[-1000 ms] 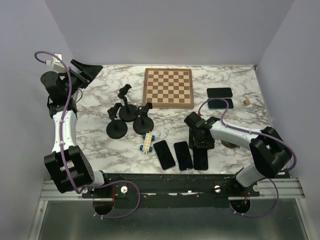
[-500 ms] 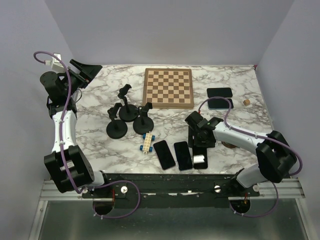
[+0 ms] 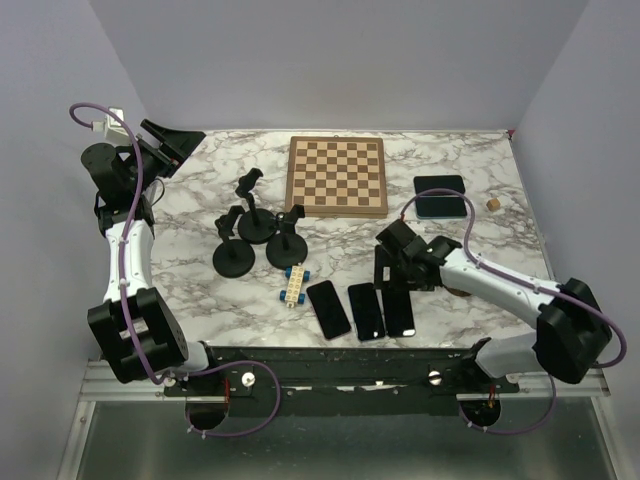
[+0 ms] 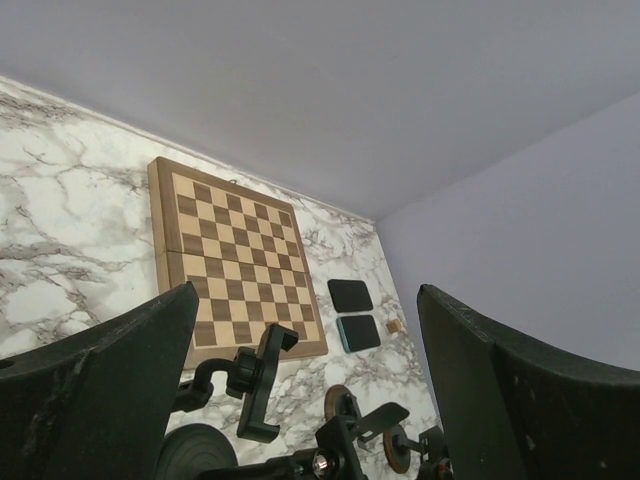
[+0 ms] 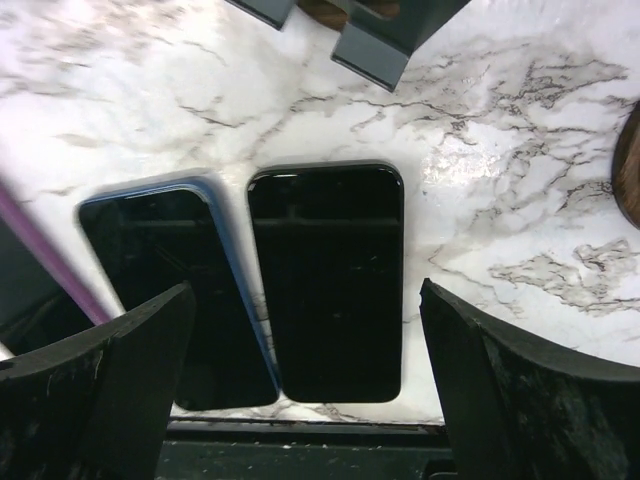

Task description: Remove the phone from the phone stand

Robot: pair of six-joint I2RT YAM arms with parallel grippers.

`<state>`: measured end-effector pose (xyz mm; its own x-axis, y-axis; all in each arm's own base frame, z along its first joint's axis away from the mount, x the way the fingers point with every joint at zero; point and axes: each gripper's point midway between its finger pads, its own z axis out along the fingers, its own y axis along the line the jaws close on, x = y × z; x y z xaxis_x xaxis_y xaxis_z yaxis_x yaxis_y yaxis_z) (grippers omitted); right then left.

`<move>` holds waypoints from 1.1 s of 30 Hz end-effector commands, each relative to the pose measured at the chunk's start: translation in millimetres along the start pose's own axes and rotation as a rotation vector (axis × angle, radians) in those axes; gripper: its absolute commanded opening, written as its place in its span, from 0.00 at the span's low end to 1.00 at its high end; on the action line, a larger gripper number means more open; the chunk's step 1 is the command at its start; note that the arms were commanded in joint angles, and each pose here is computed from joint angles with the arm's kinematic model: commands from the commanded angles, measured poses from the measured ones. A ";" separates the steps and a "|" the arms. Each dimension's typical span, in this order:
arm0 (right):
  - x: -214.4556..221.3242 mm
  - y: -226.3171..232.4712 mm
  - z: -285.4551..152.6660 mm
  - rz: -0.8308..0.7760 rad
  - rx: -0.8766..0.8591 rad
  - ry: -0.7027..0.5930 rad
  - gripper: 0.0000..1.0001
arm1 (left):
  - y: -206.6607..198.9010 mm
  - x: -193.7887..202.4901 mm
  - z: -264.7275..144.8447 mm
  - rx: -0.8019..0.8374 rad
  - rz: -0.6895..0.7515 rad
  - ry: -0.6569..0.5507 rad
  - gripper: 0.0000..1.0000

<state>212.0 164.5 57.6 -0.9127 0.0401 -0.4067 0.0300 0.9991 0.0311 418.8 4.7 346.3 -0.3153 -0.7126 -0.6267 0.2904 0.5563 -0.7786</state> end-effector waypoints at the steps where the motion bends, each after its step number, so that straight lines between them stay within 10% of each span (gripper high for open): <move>1: -30.3 14.5 -34.7 0.028 -0.118 -0.148 1.00 | 1.6 0.9 -0.9 0.015 0.005 0.006 0.99; 18: -113.6 -40.6 -269.9 0.195 -0.523 -0.961 1.00 | -0.5 0.6 -2.0 0.020 0.012 0.001 0.98; 33: -102.3 -87.0 -334.5 0.275 -0.603 -1.176 1.00 | 3.3 1.2 -1.2 0.009 0.018 0.005 0.99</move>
<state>169.4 76.9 397.6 -0.0593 0.5187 -0.8529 -0.3038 0.8045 0.5104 419.1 4.6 347.4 -0.3110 -0.7110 -0.6307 0.2979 0.5572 -0.7751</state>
